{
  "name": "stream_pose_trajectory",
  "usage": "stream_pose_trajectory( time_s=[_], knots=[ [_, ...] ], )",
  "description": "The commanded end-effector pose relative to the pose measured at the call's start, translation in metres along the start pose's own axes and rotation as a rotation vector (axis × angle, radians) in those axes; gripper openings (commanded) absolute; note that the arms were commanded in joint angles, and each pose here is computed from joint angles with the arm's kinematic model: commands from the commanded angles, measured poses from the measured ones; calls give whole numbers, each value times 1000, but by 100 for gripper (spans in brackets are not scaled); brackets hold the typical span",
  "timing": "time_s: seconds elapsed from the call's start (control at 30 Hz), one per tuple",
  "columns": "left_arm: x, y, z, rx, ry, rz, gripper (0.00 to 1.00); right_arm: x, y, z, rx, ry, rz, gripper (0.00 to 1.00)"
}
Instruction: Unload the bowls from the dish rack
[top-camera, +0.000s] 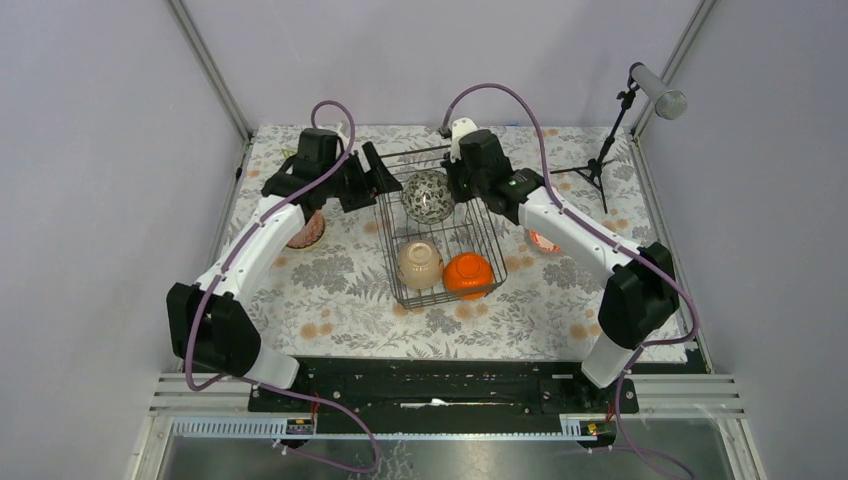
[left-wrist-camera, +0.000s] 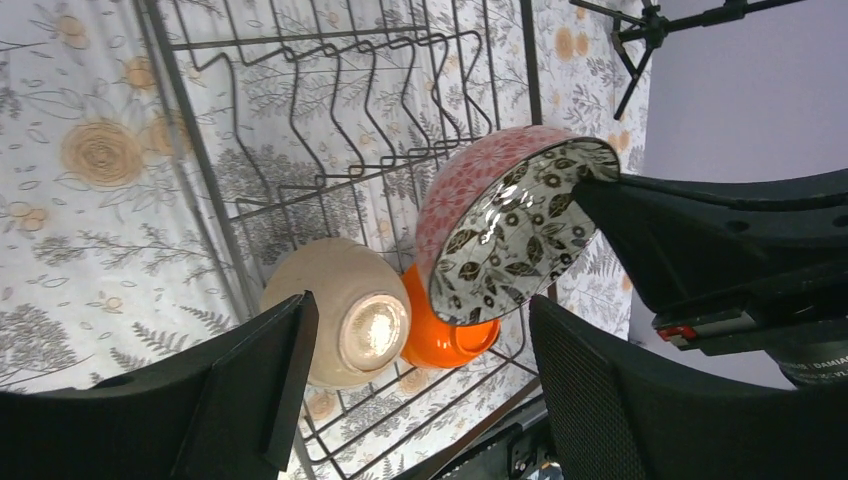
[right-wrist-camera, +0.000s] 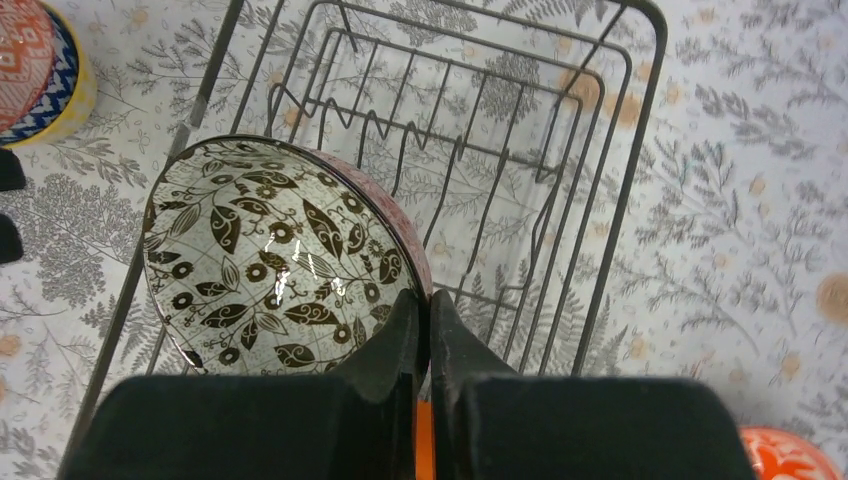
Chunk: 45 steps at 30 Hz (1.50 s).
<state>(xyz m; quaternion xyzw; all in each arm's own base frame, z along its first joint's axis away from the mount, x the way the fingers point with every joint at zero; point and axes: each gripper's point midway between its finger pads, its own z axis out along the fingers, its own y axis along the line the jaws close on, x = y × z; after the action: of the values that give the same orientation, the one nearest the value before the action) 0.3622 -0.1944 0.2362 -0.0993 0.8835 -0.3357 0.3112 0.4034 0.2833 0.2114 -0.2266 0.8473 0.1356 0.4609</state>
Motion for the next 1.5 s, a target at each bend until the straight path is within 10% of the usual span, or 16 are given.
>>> stream_pose_trajectory(
  time_s=[0.0,1.1,1.47],
  knots=[
    [-12,-35,1,101,-43,26,81,-37,2,-24,66,-51,172,0],
    [16,-43,51,8,16,115,21,-13,11,-35,107,110,425,0],
    [23,-40,55,-22,25,125,26,-13,13,-39,78,88,413,0]
  ],
)
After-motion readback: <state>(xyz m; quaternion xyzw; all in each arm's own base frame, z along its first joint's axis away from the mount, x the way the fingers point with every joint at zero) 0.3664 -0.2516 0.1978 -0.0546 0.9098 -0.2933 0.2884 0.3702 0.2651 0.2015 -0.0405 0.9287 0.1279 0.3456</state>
